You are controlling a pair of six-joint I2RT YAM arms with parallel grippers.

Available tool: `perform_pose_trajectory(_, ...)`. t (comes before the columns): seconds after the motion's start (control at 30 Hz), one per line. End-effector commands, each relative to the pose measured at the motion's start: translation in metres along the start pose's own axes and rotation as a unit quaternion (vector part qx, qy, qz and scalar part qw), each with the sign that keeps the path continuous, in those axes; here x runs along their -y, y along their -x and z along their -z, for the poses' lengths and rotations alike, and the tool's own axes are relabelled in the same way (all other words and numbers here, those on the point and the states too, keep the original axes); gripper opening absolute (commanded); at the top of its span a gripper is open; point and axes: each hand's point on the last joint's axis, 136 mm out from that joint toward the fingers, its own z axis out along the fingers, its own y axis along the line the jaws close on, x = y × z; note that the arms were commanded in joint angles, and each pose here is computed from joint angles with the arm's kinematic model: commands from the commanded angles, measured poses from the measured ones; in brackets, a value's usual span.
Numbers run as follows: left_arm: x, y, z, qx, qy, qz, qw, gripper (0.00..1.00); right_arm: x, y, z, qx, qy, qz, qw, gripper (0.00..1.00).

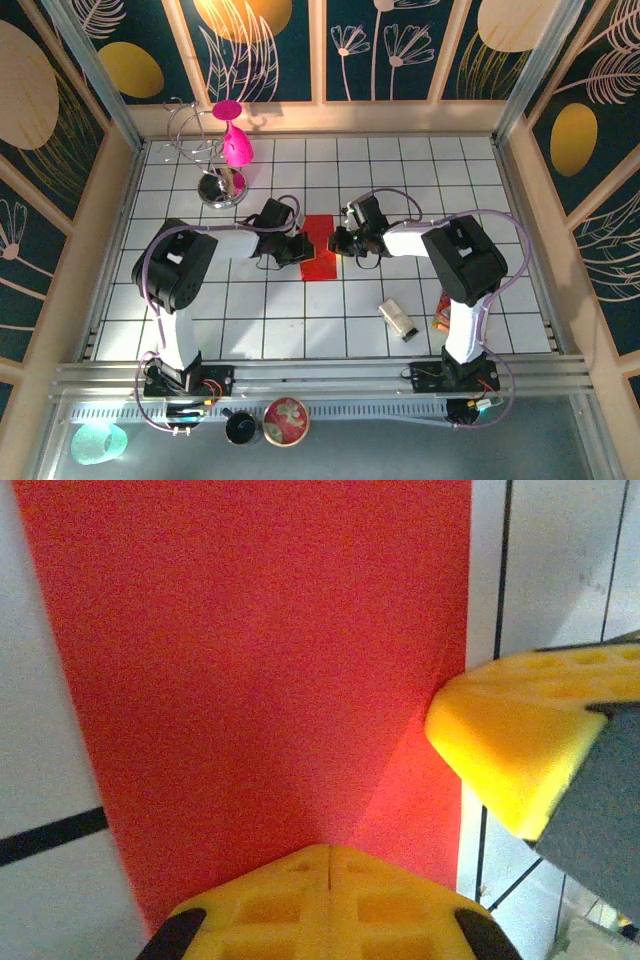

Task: Fold a paper plane with a square sheet of paper (pick it up from the middle)
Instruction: First fold the square sheet of paper in half at the center of the table.

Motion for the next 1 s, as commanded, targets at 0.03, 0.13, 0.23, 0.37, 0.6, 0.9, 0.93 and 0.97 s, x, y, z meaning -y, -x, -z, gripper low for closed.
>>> perform_pose_trajectory(0.03, -0.047, -0.05, 0.011, -0.054, 0.083, 0.012, 0.995, 0.0, 0.164, -0.153, 0.007, -0.196, -0.288, -0.074, 0.934, 0.06)
perform_pose_trajectory(0.13, -0.064, -0.068, 0.018, -0.063, 0.108, 0.018, 0.992, 0.0, 0.163, -0.152, 0.007, -0.194, -0.287, -0.072, 0.935, 0.07)
perform_pose_trajectory(0.23, -0.068, -0.074, 0.028, -0.056, 0.12, 0.019, 0.991, 0.0, 0.163, -0.152, 0.007, -0.194, -0.287, -0.072, 0.935, 0.06)
perform_pose_trajectory(0.37, -0.04, -0.05, 0.048, -0.004, 0.097, 0.0, 0.995, 0.0, 0.164, -0.152, 0.007, -0.194, -0.287, -0.071, 0.935, 0.07)
perform_pose_trajectory(0.6, 0.023, -0.003, 0.05, 0.06, -0.017, 0.006, 0.998, 0.0, 0.162, -0.151, 0.006, -0.192, -0.284, -0.073, 0.937, 0.06)
perform_pose_trajectory(0.9, 0.028, -0.015, 0.004, 0.007, -0.02, 0.0, 1.0, 0.0, 0.161, -0.148, 0.004, -0.19, -0.281, -0.076, 0.938, 0.06)
perform_pose_trajectory(0.93, 0.024, -0.019, 0.0, 0.0, -0.016, 0.002, 1.0, 0.0, 0.161, -0.148, 0.004, -0.19, -0.281, -0.076, 0.938, 0.07)
perform_pose_trajectory(0.97, 0.02, -0.023, -0.003, -0.006, -0.011, 0.004, 1.0, 0.0, 0.161, -0.148, 0.003, -0.19, -0.281, -0.076, 0.938, 0.07)
